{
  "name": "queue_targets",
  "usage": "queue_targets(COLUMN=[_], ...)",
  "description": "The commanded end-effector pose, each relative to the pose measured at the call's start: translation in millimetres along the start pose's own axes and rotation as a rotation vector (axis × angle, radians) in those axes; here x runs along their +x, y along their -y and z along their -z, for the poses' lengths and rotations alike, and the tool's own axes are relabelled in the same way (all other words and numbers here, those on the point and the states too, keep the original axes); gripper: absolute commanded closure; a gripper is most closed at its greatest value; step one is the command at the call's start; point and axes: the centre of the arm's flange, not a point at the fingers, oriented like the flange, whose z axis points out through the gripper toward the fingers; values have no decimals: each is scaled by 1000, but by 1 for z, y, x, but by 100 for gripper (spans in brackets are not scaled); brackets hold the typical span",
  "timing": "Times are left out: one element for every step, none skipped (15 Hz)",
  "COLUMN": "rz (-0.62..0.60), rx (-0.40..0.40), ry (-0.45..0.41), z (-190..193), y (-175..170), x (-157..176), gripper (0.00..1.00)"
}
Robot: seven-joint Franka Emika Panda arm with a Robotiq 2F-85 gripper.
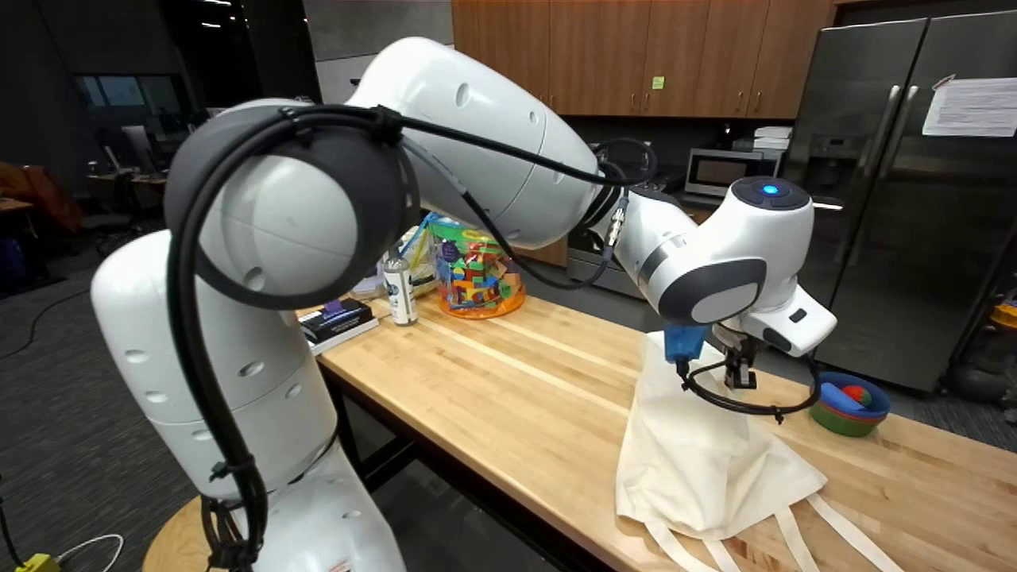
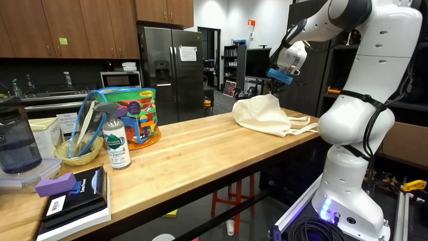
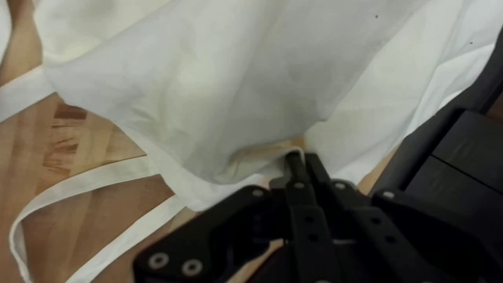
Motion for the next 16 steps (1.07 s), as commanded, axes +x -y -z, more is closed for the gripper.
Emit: queue_targets(rz=[53,87,120,157,188,220,250,279,310,335,367,396,424,460,489,524], rx=[16,28,35,42,48,54,57,57,61,65,72,78,82,93,104,114], ry=[7,21,31,40,51,64,72,84,94,102,122,145,170,192,214,235], z=[-7,-8,-8,-8,-8,-8,-7,-6,-4,-2,2,5,6,7,7,7], y=[64,82,97,113,126,139,151,162,172,180,187,194,201,205,211,215], x=[-9,-19,-30,-43,-54,-65,-75,-85,-96,-107,-118,-129,-140,-152,-165,-177], gripper=[99,99,99,99,99,99,99,99,99,99,99,99,99,99,99,99])
